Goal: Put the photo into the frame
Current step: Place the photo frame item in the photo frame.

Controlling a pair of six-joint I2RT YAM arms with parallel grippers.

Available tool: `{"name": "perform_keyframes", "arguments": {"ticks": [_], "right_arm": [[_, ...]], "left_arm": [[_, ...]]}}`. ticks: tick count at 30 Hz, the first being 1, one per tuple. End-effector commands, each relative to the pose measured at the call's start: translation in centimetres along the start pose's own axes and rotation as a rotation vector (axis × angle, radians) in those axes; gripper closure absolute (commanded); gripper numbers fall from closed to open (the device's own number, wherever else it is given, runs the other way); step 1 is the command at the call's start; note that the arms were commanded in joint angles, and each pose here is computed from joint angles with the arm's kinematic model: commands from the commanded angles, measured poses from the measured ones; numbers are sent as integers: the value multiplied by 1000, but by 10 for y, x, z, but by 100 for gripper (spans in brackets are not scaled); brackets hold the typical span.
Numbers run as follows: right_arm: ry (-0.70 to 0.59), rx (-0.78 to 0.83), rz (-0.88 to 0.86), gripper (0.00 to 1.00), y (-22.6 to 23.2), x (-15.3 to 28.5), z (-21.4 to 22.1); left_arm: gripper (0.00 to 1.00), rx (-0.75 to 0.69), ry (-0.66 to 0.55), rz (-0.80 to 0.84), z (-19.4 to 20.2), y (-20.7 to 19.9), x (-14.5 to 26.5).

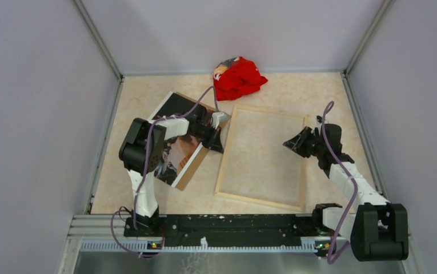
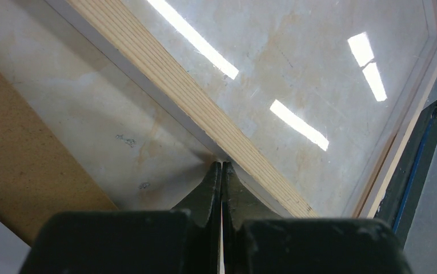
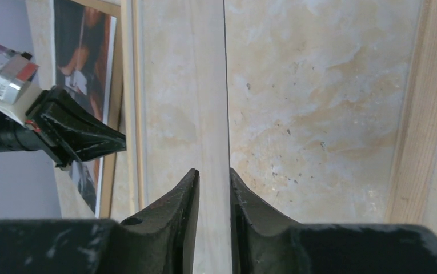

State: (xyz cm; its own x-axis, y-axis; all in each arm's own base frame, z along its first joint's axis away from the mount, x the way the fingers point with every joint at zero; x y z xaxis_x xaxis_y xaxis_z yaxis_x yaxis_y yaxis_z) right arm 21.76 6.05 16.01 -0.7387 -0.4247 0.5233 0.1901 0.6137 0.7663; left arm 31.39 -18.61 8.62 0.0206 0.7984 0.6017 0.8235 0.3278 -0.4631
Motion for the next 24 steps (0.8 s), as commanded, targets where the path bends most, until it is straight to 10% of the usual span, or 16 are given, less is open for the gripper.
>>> {"name": "perform_keyframes", "arguments": {"ticks": [1,11,24], "right_arm": [[26,53,63,70,-1,1,-4],[38,120,187,37,-2,-3,-11],[55,203,342,25,-2,-9,-13]], "left_arm": [[100,-17,11,5,0,-3,1],[100,-15,6,8,0,-3,2],[100,-9,8,15,1,-3,1]]}}
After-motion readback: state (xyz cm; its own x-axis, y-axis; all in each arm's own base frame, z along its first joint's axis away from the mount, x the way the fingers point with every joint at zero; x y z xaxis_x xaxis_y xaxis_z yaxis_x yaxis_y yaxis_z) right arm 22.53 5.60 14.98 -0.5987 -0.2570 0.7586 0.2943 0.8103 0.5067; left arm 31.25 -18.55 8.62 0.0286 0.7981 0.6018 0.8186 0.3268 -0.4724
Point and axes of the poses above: each gripper's point midway between its finger pads, its own x axis back along the fingers, its own y axis along the line the jaws close on, z = x × y, the point moved 10 cm from there along x, back along the fingers, and after that the axes turned 10 degrees about -x, right-handed, at the moved point
